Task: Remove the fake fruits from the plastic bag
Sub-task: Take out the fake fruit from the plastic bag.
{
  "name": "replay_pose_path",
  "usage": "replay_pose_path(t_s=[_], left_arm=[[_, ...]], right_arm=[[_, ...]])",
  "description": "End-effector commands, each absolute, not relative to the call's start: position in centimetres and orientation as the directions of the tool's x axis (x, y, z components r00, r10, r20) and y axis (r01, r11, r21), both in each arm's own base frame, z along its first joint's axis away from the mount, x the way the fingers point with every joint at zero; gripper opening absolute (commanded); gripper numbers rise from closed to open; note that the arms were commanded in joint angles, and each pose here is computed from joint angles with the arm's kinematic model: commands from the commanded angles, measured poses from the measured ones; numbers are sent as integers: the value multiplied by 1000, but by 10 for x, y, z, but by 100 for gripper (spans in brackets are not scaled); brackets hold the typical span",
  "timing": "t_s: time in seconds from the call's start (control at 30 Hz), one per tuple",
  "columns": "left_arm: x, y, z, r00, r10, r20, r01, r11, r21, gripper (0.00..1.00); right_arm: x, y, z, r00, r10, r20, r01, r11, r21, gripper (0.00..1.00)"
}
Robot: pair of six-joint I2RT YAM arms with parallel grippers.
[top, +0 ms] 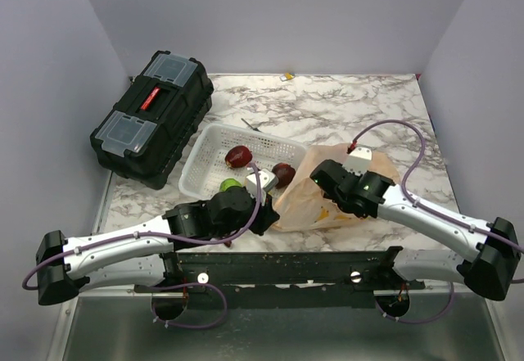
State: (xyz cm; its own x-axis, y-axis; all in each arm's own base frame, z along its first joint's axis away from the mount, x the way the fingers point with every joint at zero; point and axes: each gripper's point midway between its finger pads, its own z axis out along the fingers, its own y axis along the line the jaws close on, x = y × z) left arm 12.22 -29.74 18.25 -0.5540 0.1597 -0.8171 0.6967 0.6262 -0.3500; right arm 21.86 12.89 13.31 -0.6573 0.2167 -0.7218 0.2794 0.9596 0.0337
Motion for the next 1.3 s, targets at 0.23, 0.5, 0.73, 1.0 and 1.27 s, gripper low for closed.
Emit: replay_pose_path(t_s=[0.23, 0.5, 0.73, 1.0, 1.27], left_arm=[[111, -296, 186, -568, 151, -809, 716, 576, -395, 0], [107, -303, 191, -575, 159, -803, 726, 551, -411, 0], [106, -302, 195, -574, 156, -804, 728, 546, -414, 0], [106, -302, 198, -572, 155, -806, 730, 544, -414, 0], [105, -303, 197, -576, 159, -802, 731, 541, -417, 0]], right_arm=[[265, 141, 116, -581, 211, -786, 298, 954, 36, 52], [296, 156, 118, -490, 200, -848, 248, 965, 84, 53], [309, 156, 108, -436, 253, -864, 273, 952, 141, 53], [325, 131, 107, -406, 305, -861, 289, 937, 196, 69], [350, 135, 113, -451, 201, -869, 163, 976, 141, 75]])
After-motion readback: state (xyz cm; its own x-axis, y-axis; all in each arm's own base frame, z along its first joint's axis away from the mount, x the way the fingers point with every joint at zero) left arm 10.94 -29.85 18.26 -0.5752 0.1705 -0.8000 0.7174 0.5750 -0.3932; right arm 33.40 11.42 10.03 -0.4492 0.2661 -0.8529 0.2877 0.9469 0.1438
